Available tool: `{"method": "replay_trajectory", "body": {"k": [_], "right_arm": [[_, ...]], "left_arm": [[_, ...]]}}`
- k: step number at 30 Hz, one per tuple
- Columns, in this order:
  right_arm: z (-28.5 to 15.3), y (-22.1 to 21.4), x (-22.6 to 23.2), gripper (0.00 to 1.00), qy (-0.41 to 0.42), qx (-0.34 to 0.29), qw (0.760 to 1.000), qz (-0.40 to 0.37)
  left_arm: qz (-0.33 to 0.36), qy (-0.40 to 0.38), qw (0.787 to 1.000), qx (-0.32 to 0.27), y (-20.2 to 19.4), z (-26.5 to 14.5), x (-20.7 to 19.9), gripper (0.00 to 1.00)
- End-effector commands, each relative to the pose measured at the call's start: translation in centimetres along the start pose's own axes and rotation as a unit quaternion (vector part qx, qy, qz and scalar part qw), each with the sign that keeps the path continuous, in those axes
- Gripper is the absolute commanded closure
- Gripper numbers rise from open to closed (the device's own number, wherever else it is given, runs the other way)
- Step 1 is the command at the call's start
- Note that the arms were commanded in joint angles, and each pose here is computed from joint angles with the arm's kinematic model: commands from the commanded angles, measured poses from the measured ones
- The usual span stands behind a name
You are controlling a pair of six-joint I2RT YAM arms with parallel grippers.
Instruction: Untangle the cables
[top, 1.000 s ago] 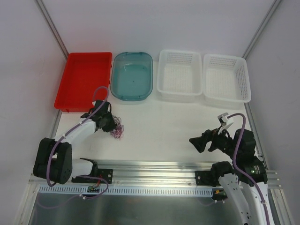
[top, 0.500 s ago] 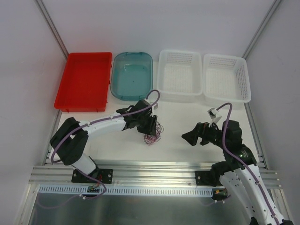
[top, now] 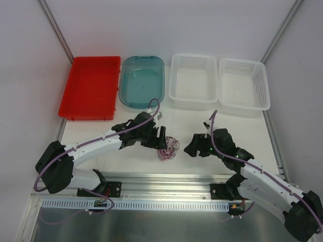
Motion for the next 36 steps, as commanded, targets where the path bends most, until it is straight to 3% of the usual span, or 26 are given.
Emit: {"method": "replay_trajectory", "body": {"k": [1,6,15,19,27,36], "right_arm": [[1.4,2.5,1.1,0.2,0.0,-0.068,0.998,0.009],[2.3,4.2,1.6,0.32,-0.019,-0.092,0.996,0.01],[5.5,3.5,1.0,0.43,-0.01,-0.063,0.998,0.016],[6.7,2.9,0.5,0.49,-0.008,-0.057,0.998,0.019],[9.2,2.3,0.6,0.57,0.017,-0.025,0.999,0.019],[10.6,1.1,0.7,0.68,0.032,0.003,0.999,0.014]], "left_arm": [[-0.021,0.005,1.0,-0.021,-0.3,0.1,0.1,0.32],[-0.024,-0.01,0.999,-0.021,-0.7,0.8,-0.5,0.33],[-0.023,-0.007,1.0,-0.002,-0.8,3.0,-1.0,0.41],[-0.031,-0.005,0.999,0.011,-1.0,3.8,-0.9,0.5],[-0.039,0.003,0.999,0.026,-1.8,4.5,-0.4,0.77],[-0.044,0.005,0.999,0.032,-2.2,4.8,-0.3,0.88]]}}
Point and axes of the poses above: each gripper's point midway between its finger pads, its own z axis out along the fingers, its own x axis along the line the jaws close on, y = z × x, the point moved 6 cm from there along -z, back along the fingers, and after that the axes turned 10 degrees about z, right-handed, at the moved point
